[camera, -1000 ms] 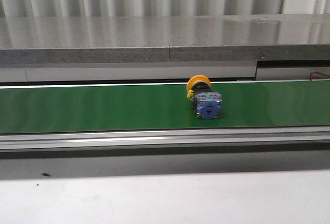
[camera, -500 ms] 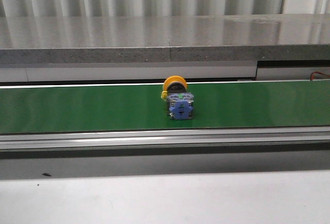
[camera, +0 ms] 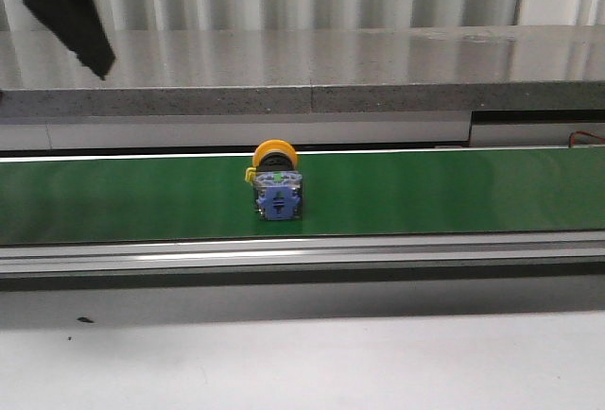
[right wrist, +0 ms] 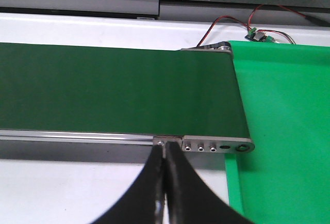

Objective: Move button from right to left
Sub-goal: 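Lower the left gripper over the button on the belt and close it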

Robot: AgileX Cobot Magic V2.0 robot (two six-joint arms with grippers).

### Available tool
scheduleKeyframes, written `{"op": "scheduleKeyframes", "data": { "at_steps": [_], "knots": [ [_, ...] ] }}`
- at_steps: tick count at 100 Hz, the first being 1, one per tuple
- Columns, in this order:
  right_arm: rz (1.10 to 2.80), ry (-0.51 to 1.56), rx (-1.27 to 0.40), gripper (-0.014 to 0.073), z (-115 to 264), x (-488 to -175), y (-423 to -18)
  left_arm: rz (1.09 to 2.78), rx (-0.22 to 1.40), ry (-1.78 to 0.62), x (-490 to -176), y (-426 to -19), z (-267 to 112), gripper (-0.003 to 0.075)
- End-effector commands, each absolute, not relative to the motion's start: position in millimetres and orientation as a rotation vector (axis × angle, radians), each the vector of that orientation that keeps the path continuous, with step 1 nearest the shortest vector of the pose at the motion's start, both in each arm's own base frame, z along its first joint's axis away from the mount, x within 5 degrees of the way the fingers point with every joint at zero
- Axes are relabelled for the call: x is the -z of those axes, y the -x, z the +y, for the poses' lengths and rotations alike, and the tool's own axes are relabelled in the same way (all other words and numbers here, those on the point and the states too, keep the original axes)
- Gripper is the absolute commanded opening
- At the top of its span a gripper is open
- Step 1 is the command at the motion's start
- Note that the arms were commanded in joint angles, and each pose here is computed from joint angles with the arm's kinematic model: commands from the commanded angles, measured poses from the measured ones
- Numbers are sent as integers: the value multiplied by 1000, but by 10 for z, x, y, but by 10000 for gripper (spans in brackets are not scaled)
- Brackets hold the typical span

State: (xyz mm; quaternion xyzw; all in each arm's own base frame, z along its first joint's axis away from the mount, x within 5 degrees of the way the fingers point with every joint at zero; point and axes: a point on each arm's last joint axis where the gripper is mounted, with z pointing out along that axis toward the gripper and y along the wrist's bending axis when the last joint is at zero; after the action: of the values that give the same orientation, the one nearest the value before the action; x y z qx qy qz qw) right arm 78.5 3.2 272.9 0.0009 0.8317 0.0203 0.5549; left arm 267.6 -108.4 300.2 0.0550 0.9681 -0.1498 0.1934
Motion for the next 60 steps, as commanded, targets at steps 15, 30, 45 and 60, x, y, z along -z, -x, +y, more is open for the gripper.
{"op": "scheduleKeyframes", "data": {
  "at_steps": [15,30,45,60],
  "knots": [
    [1863,0,-40,-50,27,-2879,-805,2745,410,-225,-3071,-2855,-1484,638],
    [1863,0,-40,-50,27,-2879,-805,2786,411,-265,-3035,-2952,-1688,638],
    [1863,0,-40,-50,27,-2879,-805,2829,394,-286,-2955,-3052,-1830,638],
    [1863,0,-40,-50,27,-2879,-805,2843,355,-308,-2838,-3133,-1964,638]
  ]
}}
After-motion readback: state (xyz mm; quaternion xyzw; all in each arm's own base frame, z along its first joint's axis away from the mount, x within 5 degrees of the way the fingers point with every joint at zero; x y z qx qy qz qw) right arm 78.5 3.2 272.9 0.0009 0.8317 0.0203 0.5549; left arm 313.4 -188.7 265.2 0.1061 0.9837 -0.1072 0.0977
